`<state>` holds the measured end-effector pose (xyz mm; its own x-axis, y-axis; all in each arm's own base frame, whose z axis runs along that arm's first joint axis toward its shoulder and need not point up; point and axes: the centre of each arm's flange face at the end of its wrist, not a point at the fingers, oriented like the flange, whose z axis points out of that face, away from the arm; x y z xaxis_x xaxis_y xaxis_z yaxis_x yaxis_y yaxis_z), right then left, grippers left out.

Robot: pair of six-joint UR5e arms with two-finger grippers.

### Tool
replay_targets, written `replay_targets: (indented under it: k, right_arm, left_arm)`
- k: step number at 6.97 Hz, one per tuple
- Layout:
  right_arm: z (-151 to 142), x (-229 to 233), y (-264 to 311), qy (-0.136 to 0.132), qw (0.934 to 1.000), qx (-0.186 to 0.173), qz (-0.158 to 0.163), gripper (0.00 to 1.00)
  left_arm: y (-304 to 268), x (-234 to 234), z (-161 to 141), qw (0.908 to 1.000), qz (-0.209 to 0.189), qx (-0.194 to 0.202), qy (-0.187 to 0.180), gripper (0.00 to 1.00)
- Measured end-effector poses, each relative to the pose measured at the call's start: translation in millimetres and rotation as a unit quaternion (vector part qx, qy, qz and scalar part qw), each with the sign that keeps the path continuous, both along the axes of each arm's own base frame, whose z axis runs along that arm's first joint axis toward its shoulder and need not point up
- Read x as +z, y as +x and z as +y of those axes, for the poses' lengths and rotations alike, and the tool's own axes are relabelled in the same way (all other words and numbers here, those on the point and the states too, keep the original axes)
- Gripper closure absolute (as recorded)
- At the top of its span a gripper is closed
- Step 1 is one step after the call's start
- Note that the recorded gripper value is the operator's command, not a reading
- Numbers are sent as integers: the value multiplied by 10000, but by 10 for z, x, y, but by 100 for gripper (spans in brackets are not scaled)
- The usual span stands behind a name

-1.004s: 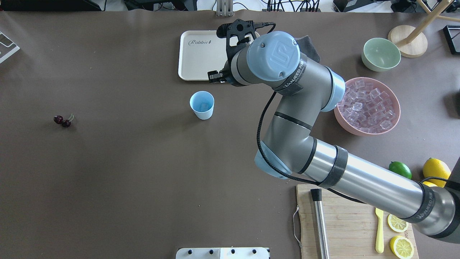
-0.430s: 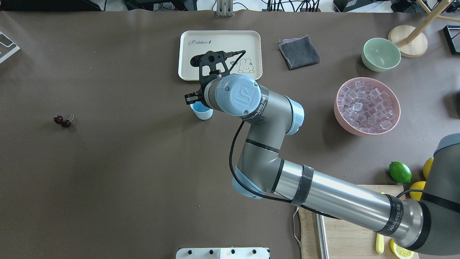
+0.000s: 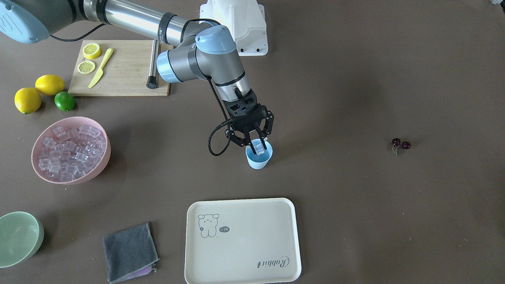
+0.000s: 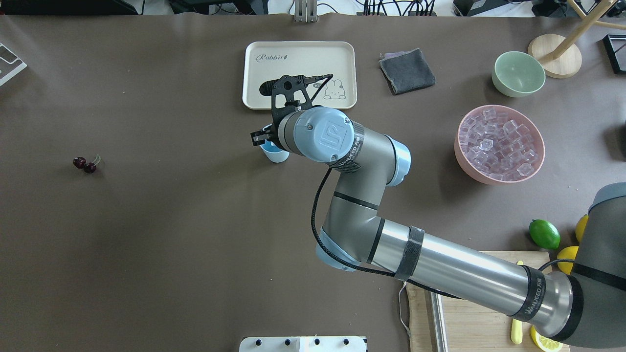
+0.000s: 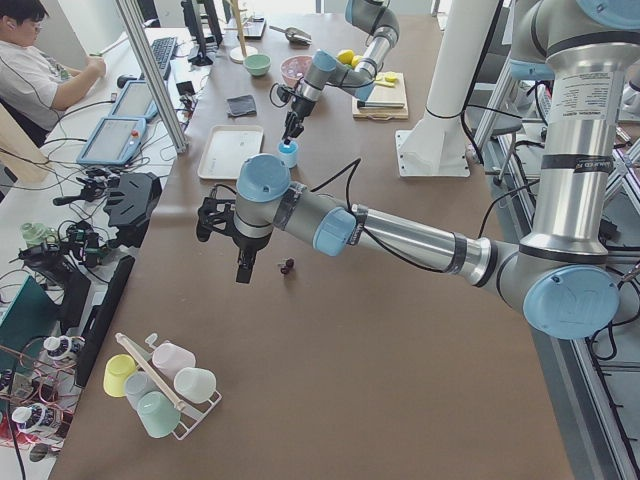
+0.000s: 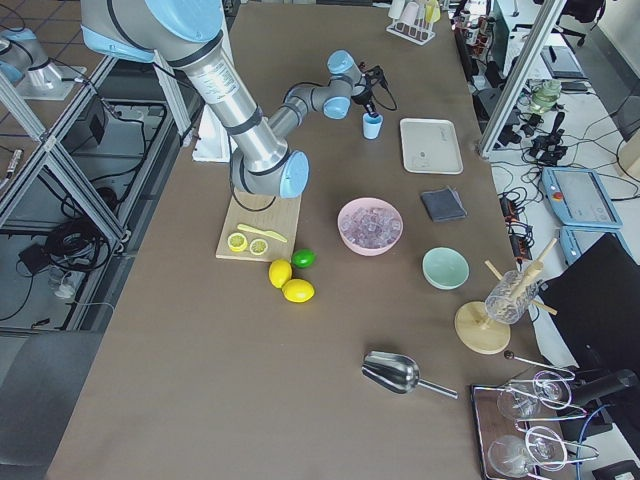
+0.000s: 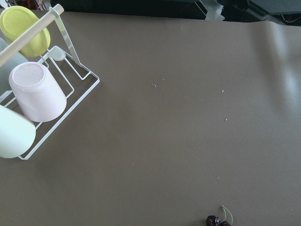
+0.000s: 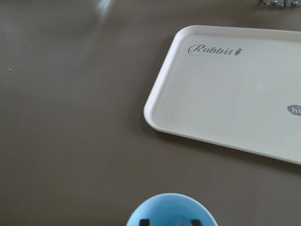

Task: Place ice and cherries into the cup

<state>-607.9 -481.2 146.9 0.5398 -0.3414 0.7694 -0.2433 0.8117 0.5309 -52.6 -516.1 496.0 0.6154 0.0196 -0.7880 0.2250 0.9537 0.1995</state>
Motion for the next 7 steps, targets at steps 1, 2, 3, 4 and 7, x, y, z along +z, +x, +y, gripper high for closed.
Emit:
replay_targets:
  k: [1,2,3,4,7]
  right_arm:
    - [-36,-23,59,30,10000,-6,-19,0]
    - [-182,-77,268,7,9999,-74,-108,0]
    - [-388,-69,592,-84,9995,-230,-214,0]
    - [-606,93,1042,-138,9988,-399,-243,0]
    - [-1271,909,2658,-205,9956,-911,-80,0]
  left_arm:
    - [1,-42,-12,10000,4,-2,34,2]
    - [28,-169,-72,9999,7,23,146,2]
    - [90,-339,-165,9995,20,84,294,2]
    - [200,-494,-260,9989,47,191,415,2]
    - [895,-752,-621,9949,38,775,645,2]
